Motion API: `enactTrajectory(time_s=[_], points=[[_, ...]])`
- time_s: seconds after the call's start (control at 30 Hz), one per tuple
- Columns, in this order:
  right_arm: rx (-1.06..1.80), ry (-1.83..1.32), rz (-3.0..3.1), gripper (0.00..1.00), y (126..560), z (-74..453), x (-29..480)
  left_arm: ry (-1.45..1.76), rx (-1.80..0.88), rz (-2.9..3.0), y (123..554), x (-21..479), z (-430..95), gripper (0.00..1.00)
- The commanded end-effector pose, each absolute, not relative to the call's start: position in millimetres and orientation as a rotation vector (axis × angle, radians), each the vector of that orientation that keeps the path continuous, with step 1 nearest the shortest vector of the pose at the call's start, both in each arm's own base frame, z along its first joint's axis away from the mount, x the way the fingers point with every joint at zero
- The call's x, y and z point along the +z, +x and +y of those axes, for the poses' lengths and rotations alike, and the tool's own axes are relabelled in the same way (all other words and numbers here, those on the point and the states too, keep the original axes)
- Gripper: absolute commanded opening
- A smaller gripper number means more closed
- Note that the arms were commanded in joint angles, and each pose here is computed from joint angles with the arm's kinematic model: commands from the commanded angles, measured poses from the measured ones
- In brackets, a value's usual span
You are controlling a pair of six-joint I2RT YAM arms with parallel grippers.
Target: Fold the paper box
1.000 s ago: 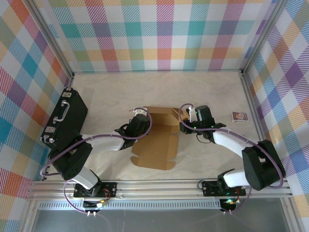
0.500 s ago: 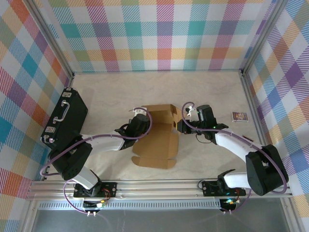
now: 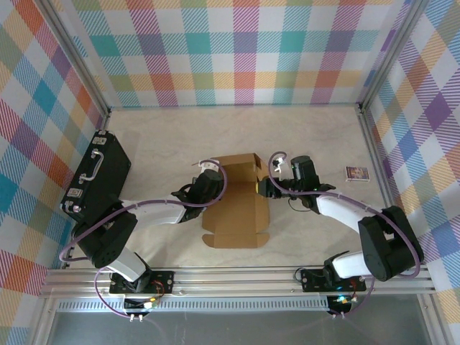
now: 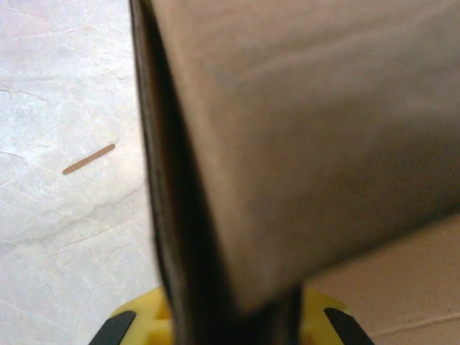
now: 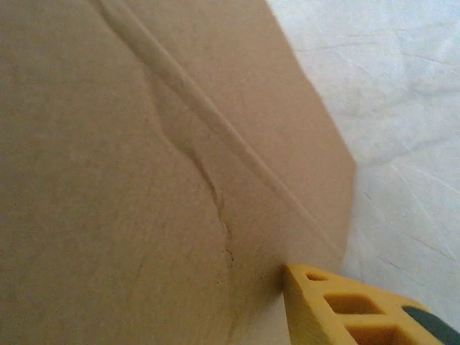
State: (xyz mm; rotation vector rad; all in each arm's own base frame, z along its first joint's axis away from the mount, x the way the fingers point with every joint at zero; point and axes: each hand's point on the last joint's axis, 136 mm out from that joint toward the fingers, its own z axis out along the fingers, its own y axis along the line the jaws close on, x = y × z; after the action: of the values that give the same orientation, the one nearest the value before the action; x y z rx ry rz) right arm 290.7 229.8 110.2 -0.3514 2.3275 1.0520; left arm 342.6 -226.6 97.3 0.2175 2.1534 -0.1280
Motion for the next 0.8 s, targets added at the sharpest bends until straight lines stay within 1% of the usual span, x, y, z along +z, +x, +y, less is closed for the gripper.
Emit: enactTrajectory(time_s=[0.0,0.1,0.23,0.37,0.5,0.63,0.77], points=[[1.137,-0.489,2.159,0.43,292,247,142,0.257,-0.203,2.136,340,107,-249,0.0],[1.155,-0.513,2.157,0.49,289,250,141,0.253,-0.204,2.131,341,109,-249,0.0],[1.184,-0.579,2.179,0.56,279,259,127,0.253,-0.205,2.13,341,111,-249,0.0],[1.086,-0.575,2.234,0.64,282,253,110,0.251,-0.191,2.128,340,112,-246,0.0],[1.029,-0.596,2.194,0.7,288,250,117,0.254,-0.165,2.127,339,109,-242,0.0],[1.033,-0.612,2.18,0.72,287,251,118,0.254,-0.142,2.121,338,106,-238,0.0],[0.975,-0.585,2.174,0.72,291,244,117,0.266,-0.143,2.123,336,102,-239,0.0]])
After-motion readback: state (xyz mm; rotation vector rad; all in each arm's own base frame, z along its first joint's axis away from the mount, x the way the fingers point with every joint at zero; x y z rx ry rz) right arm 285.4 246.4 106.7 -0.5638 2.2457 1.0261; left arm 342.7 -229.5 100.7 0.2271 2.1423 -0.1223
